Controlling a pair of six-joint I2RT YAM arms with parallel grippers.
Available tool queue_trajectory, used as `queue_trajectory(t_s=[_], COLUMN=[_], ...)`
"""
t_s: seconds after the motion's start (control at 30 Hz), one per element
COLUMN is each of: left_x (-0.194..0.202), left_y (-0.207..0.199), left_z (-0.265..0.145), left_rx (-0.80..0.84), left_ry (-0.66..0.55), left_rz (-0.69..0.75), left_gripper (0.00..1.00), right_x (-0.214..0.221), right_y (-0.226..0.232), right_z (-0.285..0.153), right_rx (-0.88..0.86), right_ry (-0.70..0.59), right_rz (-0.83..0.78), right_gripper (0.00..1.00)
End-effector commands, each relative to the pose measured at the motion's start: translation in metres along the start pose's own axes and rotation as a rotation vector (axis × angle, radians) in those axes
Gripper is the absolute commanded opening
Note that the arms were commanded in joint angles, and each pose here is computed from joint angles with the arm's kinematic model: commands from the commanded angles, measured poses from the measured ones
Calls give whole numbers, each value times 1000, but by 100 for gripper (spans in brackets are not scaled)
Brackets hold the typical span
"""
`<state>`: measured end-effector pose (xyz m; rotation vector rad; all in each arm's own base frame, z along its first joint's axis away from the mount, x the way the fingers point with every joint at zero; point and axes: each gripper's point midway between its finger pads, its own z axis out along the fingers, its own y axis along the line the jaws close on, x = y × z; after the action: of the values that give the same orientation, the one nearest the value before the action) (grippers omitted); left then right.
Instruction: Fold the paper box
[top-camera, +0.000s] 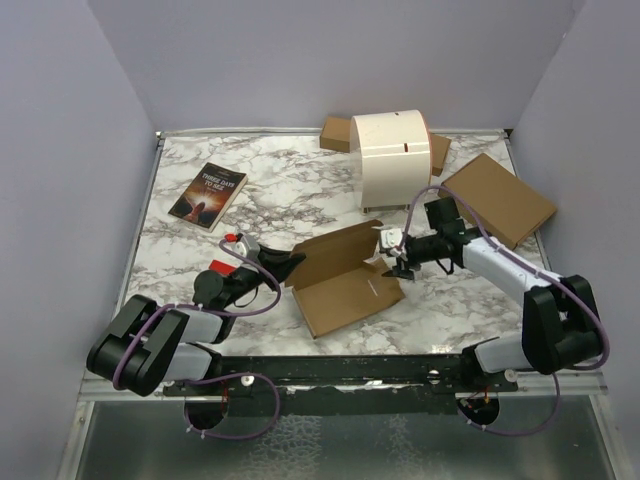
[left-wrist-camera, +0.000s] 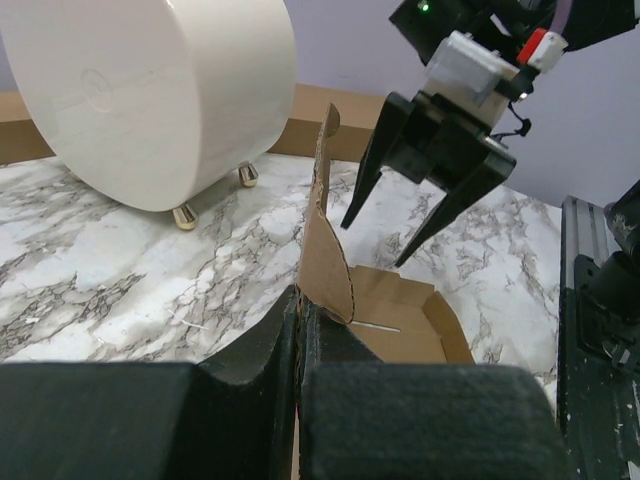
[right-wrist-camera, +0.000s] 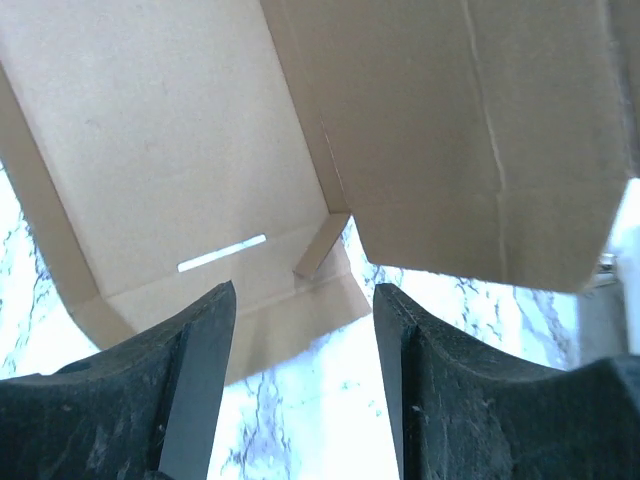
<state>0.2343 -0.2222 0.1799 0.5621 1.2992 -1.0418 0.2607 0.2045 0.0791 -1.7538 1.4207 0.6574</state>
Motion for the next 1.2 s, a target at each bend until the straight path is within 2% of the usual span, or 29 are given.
queue_trajectory(t_s=[0.0, 0.2, 0.3, 0.4, 0.5, 0.7, 0.9, 1.17], left_x=[-49, -47, -46, -48, -49, -48, -49, -48], left_y=[-18, -18, -18, -19, -20, -21, -22, -22], left_z=[0, 0, 0, 1, 1, 1, 2, 2], left_rx=[64, 67, 68, 71, 76, 80, 88, 89], left_ry=[-192, -185, -184, -187, -189, -187, -188, -183], left_rz=[159, 164, 164, 166, 165, 162, 158, 152], left_gripper=[0, 0, 0, 0, 0, 0, 0, 0], right_x=[-23, -3, 9, 22, 36, 57, 43, 23], right_y=[20, 59, 68, 73, 72, 44, 32, 32], right_z=[-20, -27, -26, -24, -21, -17, -8, 5], right_rx=[-51, -105, -120, -137, -139, -13, 39, 24], right_ry=[-94, -28, 12, 48, 92, 204, 189, 127], right_rz=[-84, -194, -203, -213, -213, -213, -219, -180], right_gripper=[58, 68, 76, 79, 79, 77, 72, 62])
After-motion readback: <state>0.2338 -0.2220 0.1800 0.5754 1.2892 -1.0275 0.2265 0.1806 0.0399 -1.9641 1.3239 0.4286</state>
